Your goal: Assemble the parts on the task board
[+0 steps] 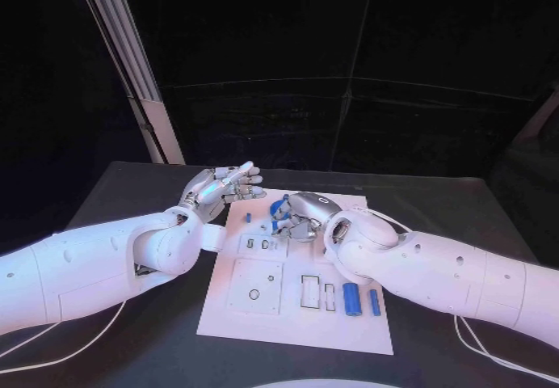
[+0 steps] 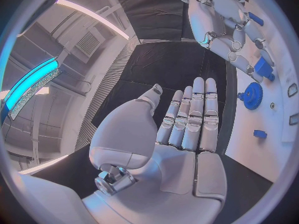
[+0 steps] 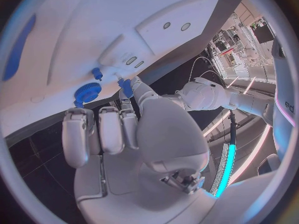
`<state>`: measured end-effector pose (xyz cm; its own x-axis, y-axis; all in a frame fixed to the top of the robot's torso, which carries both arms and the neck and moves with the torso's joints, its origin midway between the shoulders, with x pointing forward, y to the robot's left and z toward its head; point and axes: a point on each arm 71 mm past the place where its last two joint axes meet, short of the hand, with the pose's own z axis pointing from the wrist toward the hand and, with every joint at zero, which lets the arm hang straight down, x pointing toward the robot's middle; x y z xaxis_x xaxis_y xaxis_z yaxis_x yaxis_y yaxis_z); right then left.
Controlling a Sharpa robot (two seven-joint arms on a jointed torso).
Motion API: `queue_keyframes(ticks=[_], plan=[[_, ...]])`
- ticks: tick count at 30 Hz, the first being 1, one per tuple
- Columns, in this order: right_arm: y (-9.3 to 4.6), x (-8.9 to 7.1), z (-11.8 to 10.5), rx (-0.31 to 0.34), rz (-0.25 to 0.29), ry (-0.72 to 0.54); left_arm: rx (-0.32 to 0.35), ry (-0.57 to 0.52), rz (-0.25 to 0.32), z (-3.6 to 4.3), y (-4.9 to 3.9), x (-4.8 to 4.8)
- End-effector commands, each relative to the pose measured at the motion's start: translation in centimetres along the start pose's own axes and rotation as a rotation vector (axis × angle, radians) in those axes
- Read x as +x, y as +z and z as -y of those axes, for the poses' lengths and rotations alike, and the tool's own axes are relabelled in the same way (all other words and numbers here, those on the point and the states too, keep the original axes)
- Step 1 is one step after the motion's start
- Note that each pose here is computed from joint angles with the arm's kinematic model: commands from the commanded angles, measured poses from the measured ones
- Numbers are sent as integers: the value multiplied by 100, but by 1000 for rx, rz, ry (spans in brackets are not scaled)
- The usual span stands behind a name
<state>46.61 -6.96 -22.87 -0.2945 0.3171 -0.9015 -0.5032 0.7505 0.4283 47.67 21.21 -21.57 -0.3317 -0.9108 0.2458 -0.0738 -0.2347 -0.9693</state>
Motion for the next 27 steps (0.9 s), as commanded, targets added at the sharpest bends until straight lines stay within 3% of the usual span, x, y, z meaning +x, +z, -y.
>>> queue_keyframes(ticks=[1, 16, 27], plan=[[24, 68, -16, 18, -40, -56, 19, -9, -9, 24, 13, 12], [43, 238, -40, 29, -112, -81, 16, -4, -2, 20, 31, -14], [46, 263, -61, 19, -117, -84, 15, -4, -2, 18, 35, -14]])
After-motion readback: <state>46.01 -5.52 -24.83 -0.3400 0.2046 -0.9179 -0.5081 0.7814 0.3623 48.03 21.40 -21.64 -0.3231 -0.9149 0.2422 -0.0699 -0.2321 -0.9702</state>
